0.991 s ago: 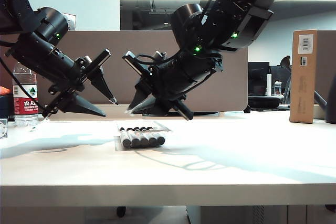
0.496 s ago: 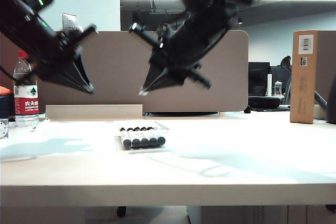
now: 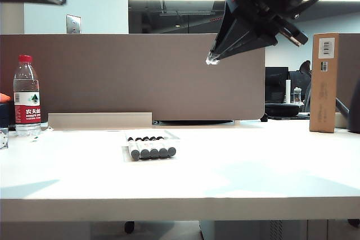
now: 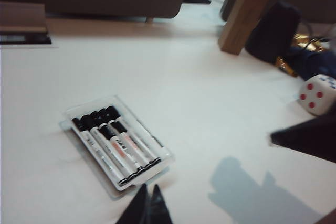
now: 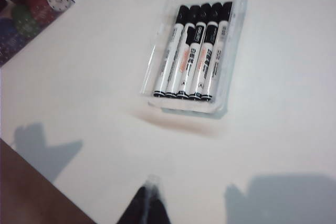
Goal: Pick up the markers scattered on the table and put them into the packaging box, making sure the markers fit the shape of the box's grooves.
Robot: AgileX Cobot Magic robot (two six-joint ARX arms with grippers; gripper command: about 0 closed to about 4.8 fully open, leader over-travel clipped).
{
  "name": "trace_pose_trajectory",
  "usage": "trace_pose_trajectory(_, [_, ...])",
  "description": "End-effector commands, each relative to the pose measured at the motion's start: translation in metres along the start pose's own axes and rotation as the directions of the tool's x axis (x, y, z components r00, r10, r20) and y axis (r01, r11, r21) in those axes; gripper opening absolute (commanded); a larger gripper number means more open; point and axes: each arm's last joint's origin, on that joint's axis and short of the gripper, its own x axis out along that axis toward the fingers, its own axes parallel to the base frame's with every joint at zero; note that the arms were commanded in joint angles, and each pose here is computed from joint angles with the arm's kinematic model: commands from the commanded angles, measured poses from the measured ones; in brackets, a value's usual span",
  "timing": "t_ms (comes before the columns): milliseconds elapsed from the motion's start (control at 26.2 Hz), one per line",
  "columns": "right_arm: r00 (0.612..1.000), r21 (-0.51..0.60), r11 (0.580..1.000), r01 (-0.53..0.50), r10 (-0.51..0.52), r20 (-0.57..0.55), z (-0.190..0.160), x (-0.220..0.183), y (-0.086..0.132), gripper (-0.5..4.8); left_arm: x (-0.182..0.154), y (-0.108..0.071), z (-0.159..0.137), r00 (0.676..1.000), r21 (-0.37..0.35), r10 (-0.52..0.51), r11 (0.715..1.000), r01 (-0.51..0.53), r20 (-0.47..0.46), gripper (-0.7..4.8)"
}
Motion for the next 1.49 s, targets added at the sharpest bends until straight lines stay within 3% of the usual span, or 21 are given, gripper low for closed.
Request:
trace_pose_trajectory(38, [1.000, -0.006, 1.000, -0.001, 0.001, 0.002, -0.004, 0.000, -0.001, -0.08, -0.017, 0.000, 0.001, 0.998, 0.001, -0.028, 1.000, 0.028, 0.057, -0.05])
trace_pose_trajectory(229, [1.000, -0.006, 1.000, 0.002, -0.002, 0.000, -0.004, 0.000, -0.002, -0.08, -0.032, -0.001, 0.007, 0.990, 0.001, -0.033, 0.999, 0.033, 0.134, -0.05])
trace_pose_trajectory(496, [1.000, -0.005, 1.000, 0.003, -0.003, 0.000, -0.004, 0.000, -0.002, -0.08, -0.033, 0.000, 0.006, 0.991, 0.008, -0.028, 1.000, 0.027, 0.128, -0.05])
trace_pose_trajectory(648, [1.000, -0.005, 1.000, 0.003, -0.003, 0.000, -0.004, 0.000, -0.002, -0.08, -0.032, 0.003, 0.004, 0.991, 0.221, 0.060, 0.972, -0.085, 0.115, -0.05])
trace_pose_trajectory(724, [1.000, -0.005, 1.000, 0.002, -0.002, 0.000, -0.004, 0.000, -0.002, -0.08, -0.030, 0.007, -0.003, 0.987, 0.259, 0.132, 0.954, -0.151, 0.090, -0.05])
trace_pose_trajectory(839, [1.000, -0.006, 1.000, 0.002, -0.002, 0.000, -0.004, 0.000, -0.002, -0.08, -0.025, 0.024, -0.023, 0.970, 0.225, 0.232, 0.944, -0.241, 0.066, -0.05])
trace_pose_trajectory(1029, [1.000, -0.006, 1.000, 0.002, -0.002, 0.000, -0.004, 0.000, -0.002, -0.08, -0.026, 0.060, -0.071, 0.936, 0.091, 0.336, 0.934, -0.346, 0.108, -0.05])
trace_pose_trajectory(1182, [1.000, -0.006, 1.000, 0.002, -0.002, -0.001, -0.004, 0.000, -0.002, -0.08, -0.035, 0.069, -0.091, 0.906, 0.071, 0.381, 0.914, -0.399, 0.186, -0.05])
trace_pose_trajectory(1487, [1.000, -0.006, 1.000, 0.002, -0.002, -0.002, -0.005, 0.000, -0.002, -0.08, -0.050, 0.075, -0.088, 0.842, 0.049, 0.482, 0.860, -0.507, 0.244, -0.05])
